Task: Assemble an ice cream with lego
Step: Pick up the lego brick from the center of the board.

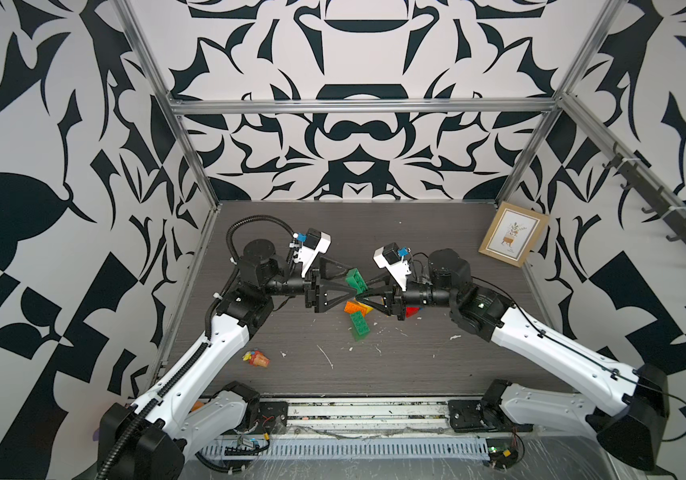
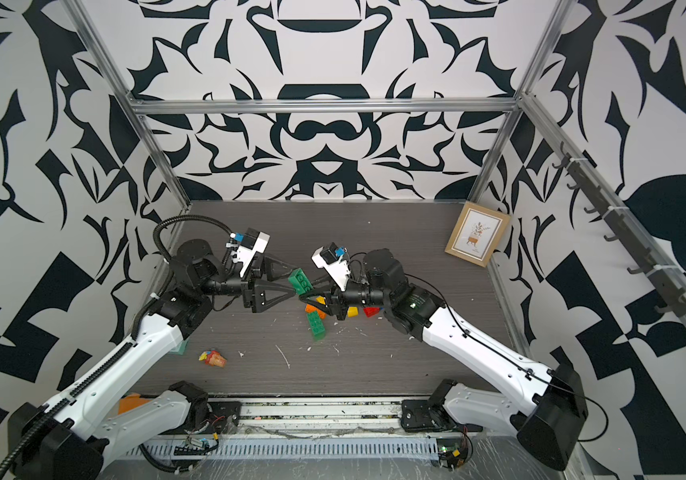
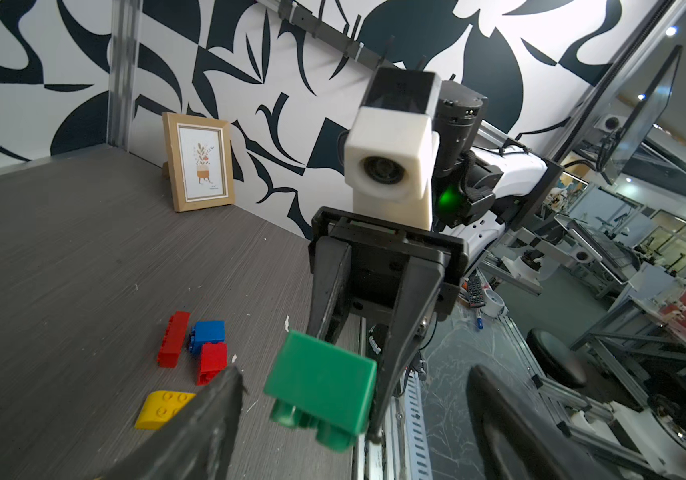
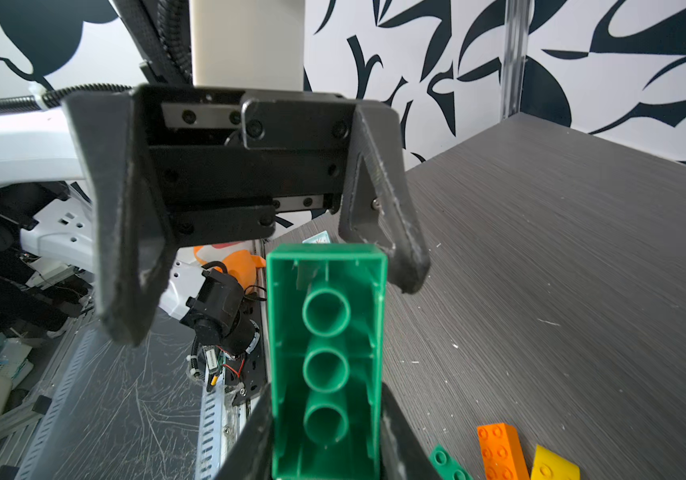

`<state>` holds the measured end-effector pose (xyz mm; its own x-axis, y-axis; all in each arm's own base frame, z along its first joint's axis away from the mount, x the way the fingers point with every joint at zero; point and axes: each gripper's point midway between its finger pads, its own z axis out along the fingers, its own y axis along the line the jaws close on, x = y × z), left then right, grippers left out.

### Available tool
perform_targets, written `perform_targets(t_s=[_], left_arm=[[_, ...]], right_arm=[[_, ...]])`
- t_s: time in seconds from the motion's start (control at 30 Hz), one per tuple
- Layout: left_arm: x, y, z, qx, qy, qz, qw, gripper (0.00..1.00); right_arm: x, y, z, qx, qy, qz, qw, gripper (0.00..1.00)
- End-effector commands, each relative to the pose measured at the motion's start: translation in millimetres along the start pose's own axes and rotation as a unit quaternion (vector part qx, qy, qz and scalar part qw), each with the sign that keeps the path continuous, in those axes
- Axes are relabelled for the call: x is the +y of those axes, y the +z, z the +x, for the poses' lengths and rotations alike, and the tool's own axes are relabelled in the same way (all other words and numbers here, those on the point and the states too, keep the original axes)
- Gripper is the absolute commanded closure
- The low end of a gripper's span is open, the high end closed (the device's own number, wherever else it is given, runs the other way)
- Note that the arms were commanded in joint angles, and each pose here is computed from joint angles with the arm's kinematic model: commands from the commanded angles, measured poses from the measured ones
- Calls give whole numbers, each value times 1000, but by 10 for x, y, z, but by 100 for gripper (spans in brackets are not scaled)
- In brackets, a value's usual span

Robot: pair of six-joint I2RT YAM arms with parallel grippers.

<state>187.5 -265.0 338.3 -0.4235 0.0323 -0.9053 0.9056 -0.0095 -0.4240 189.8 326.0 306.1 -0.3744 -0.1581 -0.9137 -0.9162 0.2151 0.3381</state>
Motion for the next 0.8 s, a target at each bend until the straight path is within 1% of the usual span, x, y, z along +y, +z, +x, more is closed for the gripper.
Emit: perform_targets(t_s=[0.0,0.1,0.2,0.23,0.37,0.4,0.43,0.47,0.5,0.53,0.57,0.6,0.63,0.67,0.7,0.73,0.77], left_arm=[[-152,34,-101,1,22,36,999,22],[-159,71,-76,7,17,45,999,29],[-173,86,-60,10,13,50,999,40],[-172,85,-55,10,11,49,999,45],[-167,78,-73,6,15,41,999,71],[-159,76,-88,3,15,36,999,77],[-137,78,-89,3,13,30,999,79],[-114,80,-91,2,10,24,1000,81],[-71,81,-87,2,1,12,1000,83],[-11,81,-74,6,-12,-6,1000,85],[42,77,-65,9,-25,-24,999,85],[149,54,-14,17,-50,-61,997,85],[287,2,57,31,-75,-114,990,85],[435,-73,136,44,-97,-171,980,85],[615,-207,272,63,-134,-245,958,85],[808,-387,438,78,-180,-325,925,84],[941,-546,605,90,-218,-385,892,84]], right_arm=[[179,-29,-327,-48,-45,-34,997,86],[166,-3,-329,-48,-44,-35,997,86],[145,13,-320,-47,-43,-33,997,86],[137,16,-317,-46,-43,-31,998,85],[110,20,-302,-46,-43,-25,998,83],[89,24,-280,-44,-43,-20,998,79],[63,17,-278,-45,-43,-11,998,74],[34,13,-264,-45,-42,-3,998,71],[1,1,-254,-47,-43,9,998,65],[-64,-26,-254,-50,-44,32,997,57],[-149,-65,-247,-53,-42,62,996,51],[-227,-126,-241,-57,-42,93,993,48],[-326,-198,-212,-59,-44,129,989,46],[-389,-277,-206,-64,-44,158,984,45],[-474,-369,-189,-65,-46,194,978,44],[-516,-443,-184,-59,-48,218,973,42],[-557,-487,-162,-47,-51,235,969,41]])
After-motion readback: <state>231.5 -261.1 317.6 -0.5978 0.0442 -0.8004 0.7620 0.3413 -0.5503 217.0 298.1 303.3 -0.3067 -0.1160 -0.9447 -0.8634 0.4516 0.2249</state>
